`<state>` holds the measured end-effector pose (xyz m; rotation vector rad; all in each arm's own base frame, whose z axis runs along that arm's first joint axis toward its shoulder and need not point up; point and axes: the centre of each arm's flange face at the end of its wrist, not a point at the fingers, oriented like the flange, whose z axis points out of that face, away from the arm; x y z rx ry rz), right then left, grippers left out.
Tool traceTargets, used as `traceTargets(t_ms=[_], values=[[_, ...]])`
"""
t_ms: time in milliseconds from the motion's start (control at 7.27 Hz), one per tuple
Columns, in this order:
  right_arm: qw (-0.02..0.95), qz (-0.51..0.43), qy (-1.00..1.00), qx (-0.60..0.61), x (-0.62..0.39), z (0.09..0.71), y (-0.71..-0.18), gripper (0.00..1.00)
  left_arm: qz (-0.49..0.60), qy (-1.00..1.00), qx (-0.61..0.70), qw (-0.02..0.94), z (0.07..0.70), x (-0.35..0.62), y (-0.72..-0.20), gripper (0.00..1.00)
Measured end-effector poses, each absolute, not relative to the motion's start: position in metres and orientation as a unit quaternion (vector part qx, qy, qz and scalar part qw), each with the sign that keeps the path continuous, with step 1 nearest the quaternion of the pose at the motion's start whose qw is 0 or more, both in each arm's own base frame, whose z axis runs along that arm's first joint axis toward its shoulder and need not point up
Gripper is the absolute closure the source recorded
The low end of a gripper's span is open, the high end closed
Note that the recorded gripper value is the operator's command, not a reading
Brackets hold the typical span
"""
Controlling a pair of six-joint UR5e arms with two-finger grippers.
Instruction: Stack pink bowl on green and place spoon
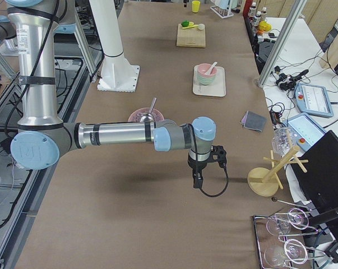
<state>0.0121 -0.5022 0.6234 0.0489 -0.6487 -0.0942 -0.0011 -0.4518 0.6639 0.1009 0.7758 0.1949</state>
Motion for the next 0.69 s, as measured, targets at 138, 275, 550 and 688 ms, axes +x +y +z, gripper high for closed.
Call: traceTargets(t_ms=[138,275,550,688], values=[[0.946,-0.046,-0.319,0.025,0.012,0.622,-0.502,0.0,0.096,0.378,0.052,0.919,0.661,-0.001,-0.452,0.02],[0.946,-0.046,-0.32,0.026,0.012,0.621,-0.502,0.0,0.097,0.379,0.055,0.919,0.658,-0.001,-0.453,0.02],[0.946,-0.046,-0.32,0.027,0.012,0.62,-0.502,0.0,0.101,0.379,0.063,0.918,0.65,0.0,-0.455,0.02],[0.946,-0.046,-0.32,0.028,0.012,0.619,-0.502,0.0,0.102,0.379,0.065,0.917,0.648,0.0,-0.455,0.02]])
